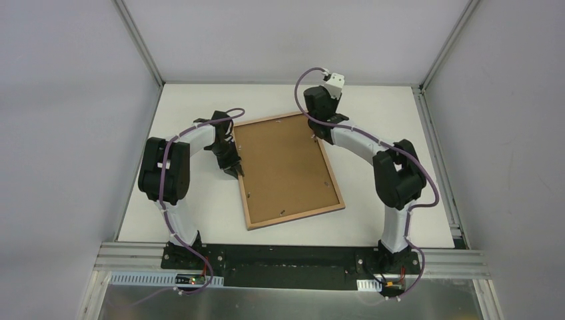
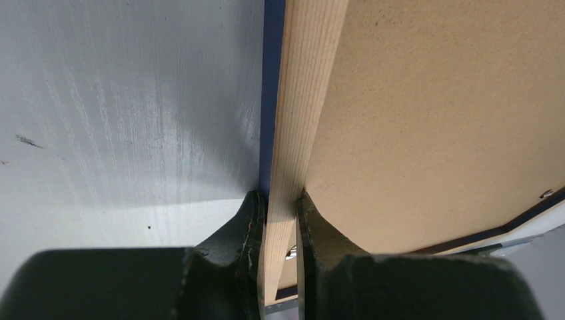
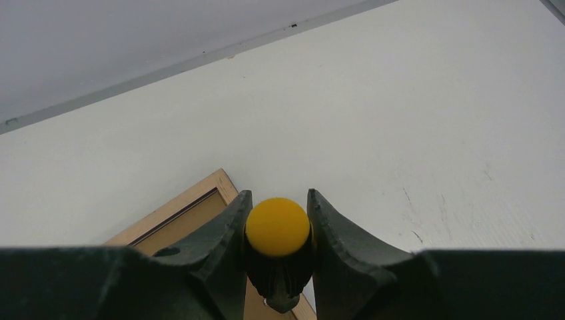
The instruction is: Take the photo out of the frame
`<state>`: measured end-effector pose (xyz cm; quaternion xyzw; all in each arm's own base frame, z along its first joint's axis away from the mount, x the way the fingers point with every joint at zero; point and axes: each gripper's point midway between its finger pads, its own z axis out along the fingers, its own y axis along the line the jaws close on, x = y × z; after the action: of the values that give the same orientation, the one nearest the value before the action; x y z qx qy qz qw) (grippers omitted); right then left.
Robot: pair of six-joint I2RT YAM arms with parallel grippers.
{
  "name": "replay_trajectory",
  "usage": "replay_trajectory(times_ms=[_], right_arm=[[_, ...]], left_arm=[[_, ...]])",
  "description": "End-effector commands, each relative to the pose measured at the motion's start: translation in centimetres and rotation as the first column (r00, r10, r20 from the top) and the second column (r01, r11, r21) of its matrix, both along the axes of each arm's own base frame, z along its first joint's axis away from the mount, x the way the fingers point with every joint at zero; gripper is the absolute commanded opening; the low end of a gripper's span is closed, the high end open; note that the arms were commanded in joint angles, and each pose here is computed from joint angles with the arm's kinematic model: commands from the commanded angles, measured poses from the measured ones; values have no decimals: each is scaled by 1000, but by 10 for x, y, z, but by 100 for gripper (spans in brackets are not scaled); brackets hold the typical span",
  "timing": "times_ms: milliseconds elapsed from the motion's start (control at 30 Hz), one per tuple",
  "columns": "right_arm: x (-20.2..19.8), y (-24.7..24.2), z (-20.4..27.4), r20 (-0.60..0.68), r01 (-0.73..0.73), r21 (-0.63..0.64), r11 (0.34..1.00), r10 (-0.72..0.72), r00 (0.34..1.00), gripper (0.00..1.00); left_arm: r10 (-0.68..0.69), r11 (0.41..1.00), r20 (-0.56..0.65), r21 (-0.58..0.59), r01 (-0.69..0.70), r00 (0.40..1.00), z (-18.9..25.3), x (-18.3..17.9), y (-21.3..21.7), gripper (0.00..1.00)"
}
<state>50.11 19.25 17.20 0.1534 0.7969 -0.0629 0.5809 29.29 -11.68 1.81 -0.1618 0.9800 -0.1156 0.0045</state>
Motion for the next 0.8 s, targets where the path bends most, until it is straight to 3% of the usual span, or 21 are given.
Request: replay_trajectory(times_ms=[0,433,767], right_arm=[[16,5,19,66,7,22,1000,-9,998,0],[33,7,30,103,-20,-57,998,26,994,0],[48,11,27,116,-23,-44,999,28,993,0]], left_arm=[[9,996,-215,84,10,976,-25,-50,16,0],[-4,996,-221,87,24,975,-23,-49,16,0],[-9,996,-233,85,29,972,-23,-53,17,0]])
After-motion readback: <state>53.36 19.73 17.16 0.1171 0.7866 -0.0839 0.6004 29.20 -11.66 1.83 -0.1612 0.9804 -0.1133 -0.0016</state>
